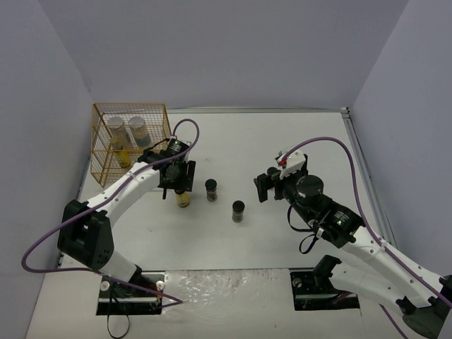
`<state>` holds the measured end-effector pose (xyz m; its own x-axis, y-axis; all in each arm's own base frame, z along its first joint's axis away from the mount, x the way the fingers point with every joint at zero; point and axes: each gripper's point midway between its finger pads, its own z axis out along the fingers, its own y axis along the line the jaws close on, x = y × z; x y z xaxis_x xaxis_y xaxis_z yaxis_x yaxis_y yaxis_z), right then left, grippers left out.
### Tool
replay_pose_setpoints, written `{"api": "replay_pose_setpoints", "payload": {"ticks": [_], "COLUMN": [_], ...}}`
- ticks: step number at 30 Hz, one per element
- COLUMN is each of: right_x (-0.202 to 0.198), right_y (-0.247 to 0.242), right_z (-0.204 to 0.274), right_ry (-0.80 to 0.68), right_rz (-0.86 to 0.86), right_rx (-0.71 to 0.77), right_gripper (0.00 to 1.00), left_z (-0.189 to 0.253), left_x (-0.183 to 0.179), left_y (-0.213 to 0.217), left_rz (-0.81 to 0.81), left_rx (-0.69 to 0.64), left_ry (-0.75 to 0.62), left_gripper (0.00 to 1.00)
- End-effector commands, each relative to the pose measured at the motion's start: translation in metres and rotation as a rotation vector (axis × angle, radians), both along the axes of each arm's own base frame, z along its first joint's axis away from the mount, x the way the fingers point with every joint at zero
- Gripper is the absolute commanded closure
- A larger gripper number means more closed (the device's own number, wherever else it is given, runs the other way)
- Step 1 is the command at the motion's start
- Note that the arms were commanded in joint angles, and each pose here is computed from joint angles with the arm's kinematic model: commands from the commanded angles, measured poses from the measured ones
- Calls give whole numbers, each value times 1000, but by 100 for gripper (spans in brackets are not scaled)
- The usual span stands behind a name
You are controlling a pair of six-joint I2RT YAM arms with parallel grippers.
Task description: Organize the condiment bottles
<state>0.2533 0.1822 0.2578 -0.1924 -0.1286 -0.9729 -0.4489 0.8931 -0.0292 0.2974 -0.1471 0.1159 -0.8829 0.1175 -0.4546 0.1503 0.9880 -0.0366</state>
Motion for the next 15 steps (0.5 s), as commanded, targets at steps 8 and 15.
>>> {"api": "replay_pose_setpoints", "payload": {"ticks": [8,15], "right_x": [5,5], "right_y": [0,-1], "right_z": [15,16], "right_ry": [-45,-45], "right_rz": [-25,-25], "right_rx": [53,55], "right_gripper": [0,0], "left_z": [15,43], "left_x": [9,6], "left_y": [-2,0], "left_rz": [23,22], "left_rx": [-19,-40], "left_ry": [-62,-111], "left_gripper": [67,100]}}
